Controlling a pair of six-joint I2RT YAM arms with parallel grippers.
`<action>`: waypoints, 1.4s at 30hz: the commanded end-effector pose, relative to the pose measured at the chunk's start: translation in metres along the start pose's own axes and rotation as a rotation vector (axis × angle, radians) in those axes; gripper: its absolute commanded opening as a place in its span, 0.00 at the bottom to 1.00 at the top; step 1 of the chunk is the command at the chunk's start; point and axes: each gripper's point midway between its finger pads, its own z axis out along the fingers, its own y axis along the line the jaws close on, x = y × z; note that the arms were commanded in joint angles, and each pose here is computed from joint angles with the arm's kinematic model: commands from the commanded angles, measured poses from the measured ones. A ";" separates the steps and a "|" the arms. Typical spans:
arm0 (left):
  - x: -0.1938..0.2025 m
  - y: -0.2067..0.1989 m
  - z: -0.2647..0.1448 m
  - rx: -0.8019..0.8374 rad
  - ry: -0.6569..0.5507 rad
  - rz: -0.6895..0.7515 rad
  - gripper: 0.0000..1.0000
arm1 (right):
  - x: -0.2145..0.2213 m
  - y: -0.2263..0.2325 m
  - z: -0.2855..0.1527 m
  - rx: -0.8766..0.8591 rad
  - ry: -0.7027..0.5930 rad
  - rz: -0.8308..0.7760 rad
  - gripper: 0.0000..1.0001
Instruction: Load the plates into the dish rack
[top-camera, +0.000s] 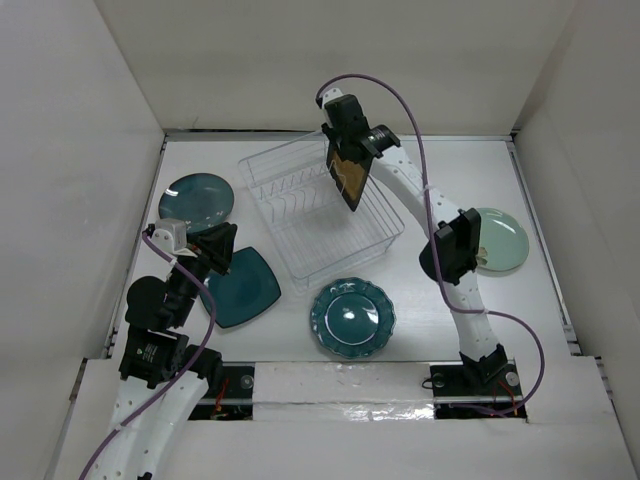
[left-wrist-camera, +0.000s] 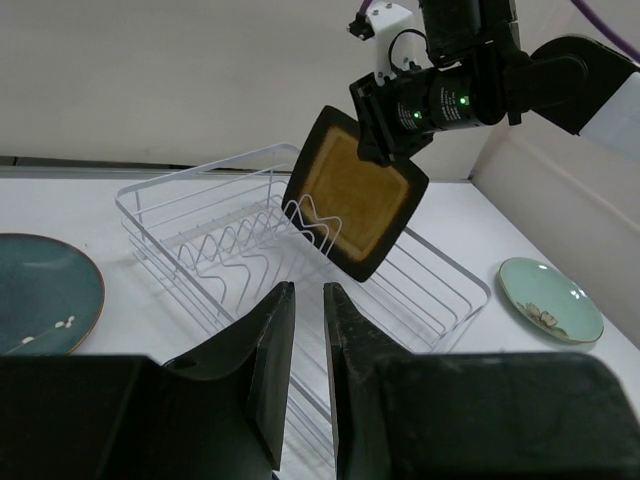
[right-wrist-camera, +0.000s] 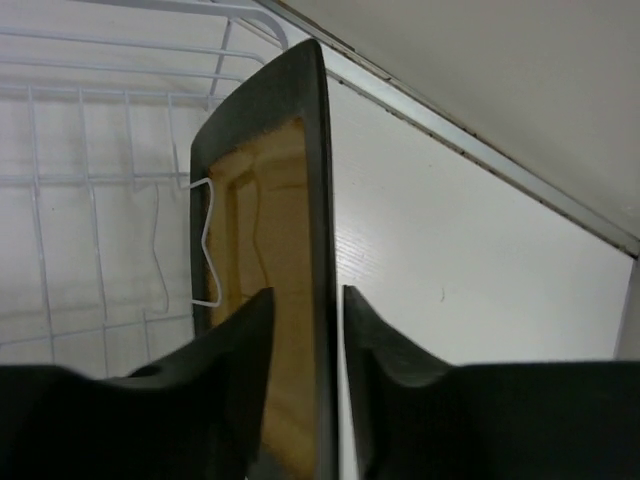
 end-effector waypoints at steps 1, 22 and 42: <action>-0.017 -0.009 -0.001 0.034 -0.052 0.007 0.15 | -0.032 -0.010 -0.019 0.034 -0.105 0.045 0.43; -0.016 -0.007 -0.001 0.027 -0.049 0.006 0.16 | -0.045 -0.090 -0.145 -0.069 -0.470 0.540 0.30; -0.018 -0.019 -0.004 0.074 -0.053 -0.001 0.16 | 0.401 -0.253 -0.160 0.648 -0.331 1.549 0.61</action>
